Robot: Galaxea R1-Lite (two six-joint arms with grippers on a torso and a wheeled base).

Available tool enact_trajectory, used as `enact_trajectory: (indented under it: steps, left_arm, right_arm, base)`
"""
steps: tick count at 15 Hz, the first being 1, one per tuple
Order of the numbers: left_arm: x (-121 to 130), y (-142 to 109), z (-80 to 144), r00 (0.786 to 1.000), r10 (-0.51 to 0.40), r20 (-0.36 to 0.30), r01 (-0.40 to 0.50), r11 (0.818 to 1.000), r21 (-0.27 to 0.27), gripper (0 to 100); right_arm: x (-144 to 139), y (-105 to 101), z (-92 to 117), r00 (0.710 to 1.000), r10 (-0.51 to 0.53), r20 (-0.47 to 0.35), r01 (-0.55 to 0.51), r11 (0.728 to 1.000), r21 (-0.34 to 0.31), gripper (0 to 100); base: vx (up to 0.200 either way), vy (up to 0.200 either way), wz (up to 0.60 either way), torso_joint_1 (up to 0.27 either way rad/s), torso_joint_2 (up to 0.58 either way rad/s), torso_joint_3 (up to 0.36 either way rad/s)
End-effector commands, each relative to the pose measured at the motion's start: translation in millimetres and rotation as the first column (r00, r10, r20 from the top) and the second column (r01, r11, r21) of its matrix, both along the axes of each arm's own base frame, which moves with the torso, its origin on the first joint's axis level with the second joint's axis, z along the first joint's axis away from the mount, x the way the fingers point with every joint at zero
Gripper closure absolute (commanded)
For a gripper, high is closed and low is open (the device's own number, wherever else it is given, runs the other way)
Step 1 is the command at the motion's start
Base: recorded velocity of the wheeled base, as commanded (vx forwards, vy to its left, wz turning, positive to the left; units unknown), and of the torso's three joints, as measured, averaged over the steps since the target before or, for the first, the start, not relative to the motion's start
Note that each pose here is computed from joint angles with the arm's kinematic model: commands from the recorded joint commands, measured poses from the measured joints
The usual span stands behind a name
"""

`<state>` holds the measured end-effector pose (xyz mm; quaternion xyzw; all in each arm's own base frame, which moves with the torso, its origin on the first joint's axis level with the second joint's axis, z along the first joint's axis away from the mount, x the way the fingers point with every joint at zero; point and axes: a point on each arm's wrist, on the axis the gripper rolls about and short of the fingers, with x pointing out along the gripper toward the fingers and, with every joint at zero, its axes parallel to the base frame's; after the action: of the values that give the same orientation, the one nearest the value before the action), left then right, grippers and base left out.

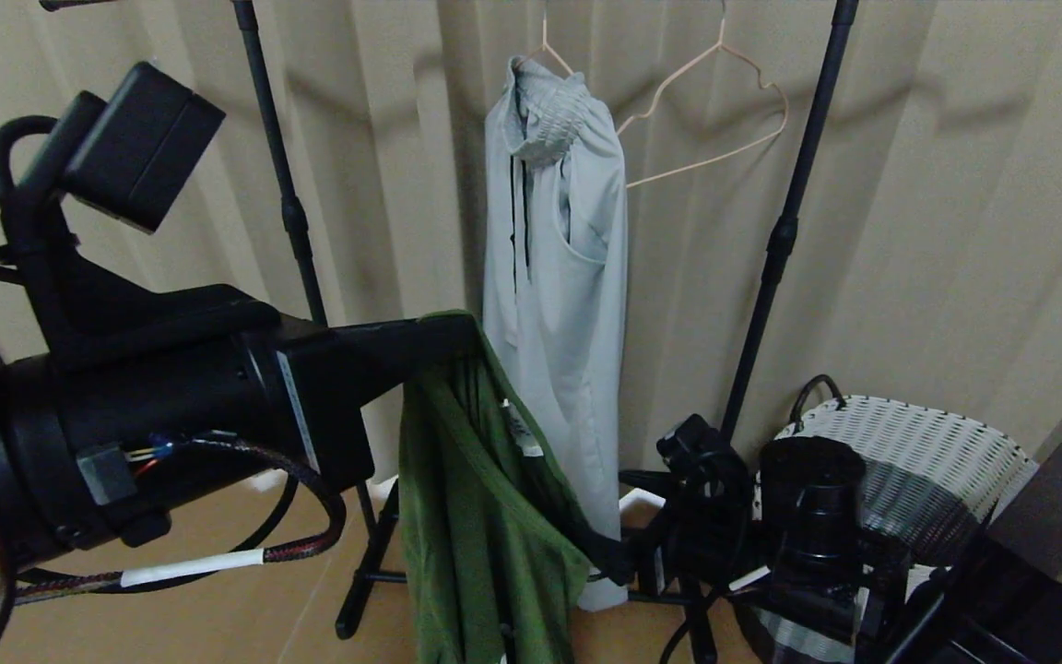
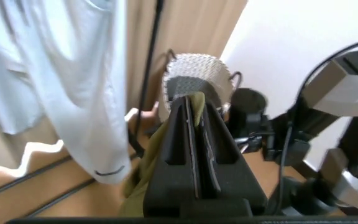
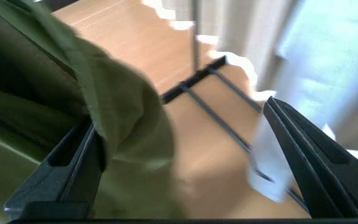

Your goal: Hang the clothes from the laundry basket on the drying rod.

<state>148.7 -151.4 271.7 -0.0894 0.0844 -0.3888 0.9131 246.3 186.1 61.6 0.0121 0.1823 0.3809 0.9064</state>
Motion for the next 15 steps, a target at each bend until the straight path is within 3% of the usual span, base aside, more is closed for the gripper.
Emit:
enact_trajectory:
  steps: [1,4,6,7,8,11,14,15]
  left_arm:
    - [4.2,3.6,-0.6,1.0,0.023,0.004,-0.023,1.0,0.006,100]
    - [14.7,16.5,-8.1,0.999,0.029,0.029,-0.031,0.997,0.066,100]
    - [28.8,31.2,-26.5,0.996,0.076,0.049,-0.083,0.981,0.175,100]
    - [31.5,33.7,-31.4,0.995,0.09,0.04,-0.096,0.977,0.192,100]
    - [33.5,34.5,-33.9,0.995,0.098,0.033,-0.102,0.975,0.198,100]
    - [35.4,34.9,-41.8,0.995,0.101,0.02,-0.103,0.969,0.225,100]
    - [37.7,37.2,-49.8,0.994,0.1,0.046,-0.109,0.95,0.291,100]
    - [37.8,40.2,-53.9,0.993,0.093,0.078,-0.114,0.935,0.335,100]
  right_arm:
    - [6.0,-15.0,-1.5,0.999,-0.054,-0.002,0.054,0.999,-0.005,0]
    - [14.3,-31.8,9.5,0.993,-0.117,0.03,0.117,0.993,0.014,0]
    - [17.4,-45.9,23.8,0.984,-0.159,0.078,0.157,0.987,0.032,0]
    - [17.3,-52.1,30.8,0.979,-0.176,0.098,0.173,0.984,0.041,0]
    - [16.2,-56.7,36.7,0.975,-0.189,0.113,0.184,0.981,0.052,100]
    - [9.3,-64.2,59.6,0.963,-0.204,0.178,0.19,0.978,0.091,100]
    - [-0.9,-68.9,83.7,0.947,-0.208,0.246,0.178,0.974,0.14,100]
    - [-8.0,-72.0,98.0,0.934,-0.211,0.287,0.167,0.971,0.17,100]
  base:
    - [0.0,0.0,0.0,0.0,0.0,0.0]
    - [0.0,0.0,0.0,0.0,0.0,0.0]
    - [0.0,0.0,0.0,0.0,0.0,0.0]
    - [0.0,0.0,0.0,0.0,0.0,0.0]
    - [0.0,0.0,0.0,0.0,0.0,0.0]
    - [0.0,0.0,0.0,0.0,0.0,0.0]
    - [0.0,0.0,0.0,0.0,0.0,0.0]
    - [0.0,0.0,0.0,0.0,0.0,0.0]
